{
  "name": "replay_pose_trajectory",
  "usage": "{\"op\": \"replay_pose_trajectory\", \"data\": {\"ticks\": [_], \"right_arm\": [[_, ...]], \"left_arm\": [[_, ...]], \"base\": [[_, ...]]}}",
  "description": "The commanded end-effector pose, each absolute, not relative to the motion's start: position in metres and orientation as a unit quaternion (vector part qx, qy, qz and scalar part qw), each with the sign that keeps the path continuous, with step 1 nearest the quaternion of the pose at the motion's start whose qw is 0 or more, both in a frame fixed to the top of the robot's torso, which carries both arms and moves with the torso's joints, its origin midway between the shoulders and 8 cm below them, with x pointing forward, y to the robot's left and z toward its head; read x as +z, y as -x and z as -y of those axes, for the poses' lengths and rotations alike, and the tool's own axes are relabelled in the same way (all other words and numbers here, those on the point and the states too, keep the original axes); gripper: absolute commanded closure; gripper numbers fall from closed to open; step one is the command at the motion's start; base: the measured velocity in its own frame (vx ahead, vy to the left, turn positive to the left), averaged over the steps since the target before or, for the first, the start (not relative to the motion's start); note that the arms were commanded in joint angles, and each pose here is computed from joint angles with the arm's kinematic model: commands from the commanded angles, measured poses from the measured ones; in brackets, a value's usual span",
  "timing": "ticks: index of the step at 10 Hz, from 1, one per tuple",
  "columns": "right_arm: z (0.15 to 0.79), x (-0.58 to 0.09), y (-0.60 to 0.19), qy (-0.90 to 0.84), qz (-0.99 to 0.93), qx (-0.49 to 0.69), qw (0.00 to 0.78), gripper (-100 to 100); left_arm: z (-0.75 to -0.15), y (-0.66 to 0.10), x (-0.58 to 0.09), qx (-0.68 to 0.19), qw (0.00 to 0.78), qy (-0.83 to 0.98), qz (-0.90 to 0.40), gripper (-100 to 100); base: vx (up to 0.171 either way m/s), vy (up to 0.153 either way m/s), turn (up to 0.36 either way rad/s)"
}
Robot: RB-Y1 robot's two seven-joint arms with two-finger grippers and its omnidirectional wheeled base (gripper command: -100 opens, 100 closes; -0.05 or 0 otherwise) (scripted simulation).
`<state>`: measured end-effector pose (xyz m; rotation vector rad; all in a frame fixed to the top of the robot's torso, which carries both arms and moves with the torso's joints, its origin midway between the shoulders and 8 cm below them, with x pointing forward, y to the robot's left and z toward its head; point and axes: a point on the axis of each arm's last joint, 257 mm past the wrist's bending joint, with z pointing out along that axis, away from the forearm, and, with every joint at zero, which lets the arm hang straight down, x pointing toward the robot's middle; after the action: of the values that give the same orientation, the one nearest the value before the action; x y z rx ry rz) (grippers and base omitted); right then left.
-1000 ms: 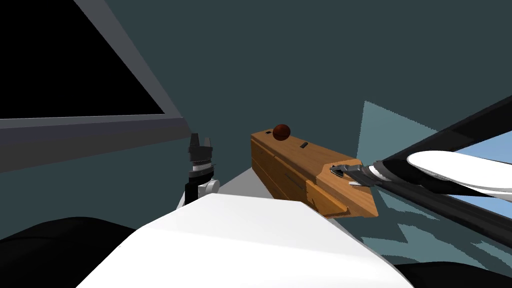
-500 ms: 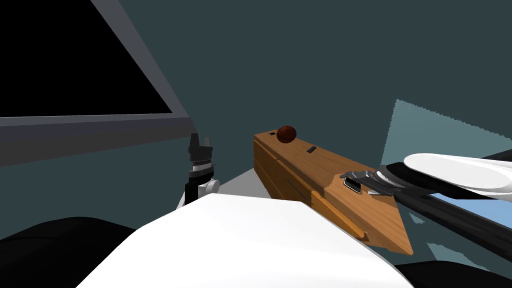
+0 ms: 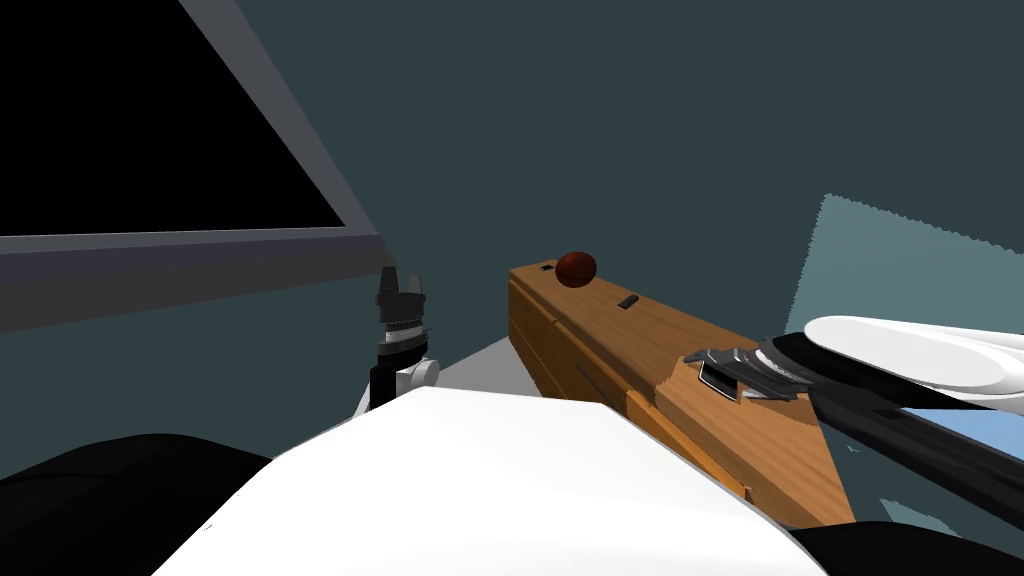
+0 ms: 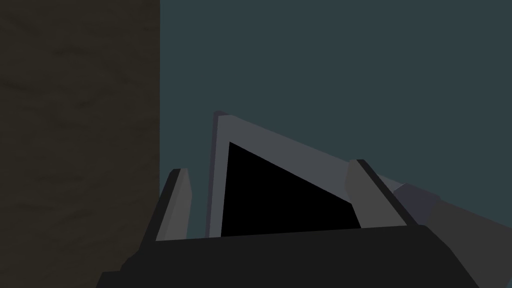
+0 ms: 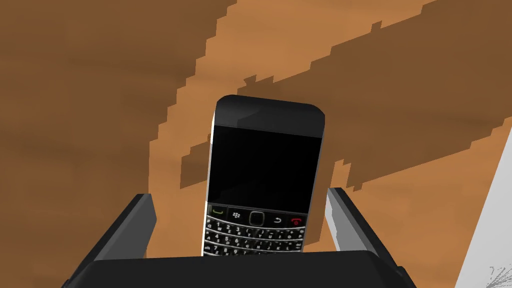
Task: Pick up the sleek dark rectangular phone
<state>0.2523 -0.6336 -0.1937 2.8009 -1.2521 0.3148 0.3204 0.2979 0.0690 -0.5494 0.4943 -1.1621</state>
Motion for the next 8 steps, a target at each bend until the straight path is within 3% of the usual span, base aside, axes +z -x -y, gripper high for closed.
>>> {"op": "replay_pose_trajectory", "data": {"ticks": [1, 2, 3, 7, 8], "right_arm": [[0.6378, -0.205, -0.2455, -0.906, 0.409, 0.103, 0.029, -100], [0.6374, -0.2007, -0.2485, -0.907, 0.408, 0.102, 0.029, -100], [0.638, -0.2014, -0.2484, -0.907, 0.408, 0.103, 0.029, 100], [0.6384, -0.2015, -0.2479, -0.906, 0.409, 0.103, 0.029, 100], [0.6383, -0.2015, -0.248, -0.906, 0.409, 0.103, 0.029, 0]], "left_arm": [[-0.2979, -0.3204, 0.069, -0.536, 0.772, 0.254, -0.228, 0], [-0.2979, -0.3204, 0.0691, -0.536, 0.772, 0.254, -0.228, 0], [-0.2979, -0.3204, 0.0691, -0.536, 0.772, 0.254, -0.228, 0], [-0.2979, -0.3204, 0.0691, -0.536, 0.772, 0.254, -0.228, 0], [-0.2979, -0.3204, 0.0691, -0.536, 0.772, 0.254, -0.228, 0]], "base": [[0.025, -0.003, 0.049], [0.011, -0.002, 0.011], [0.001, -0.003, -0.02], [0.0, 0.0, 0.0], [0.0, 0.0, 0.0]]}}
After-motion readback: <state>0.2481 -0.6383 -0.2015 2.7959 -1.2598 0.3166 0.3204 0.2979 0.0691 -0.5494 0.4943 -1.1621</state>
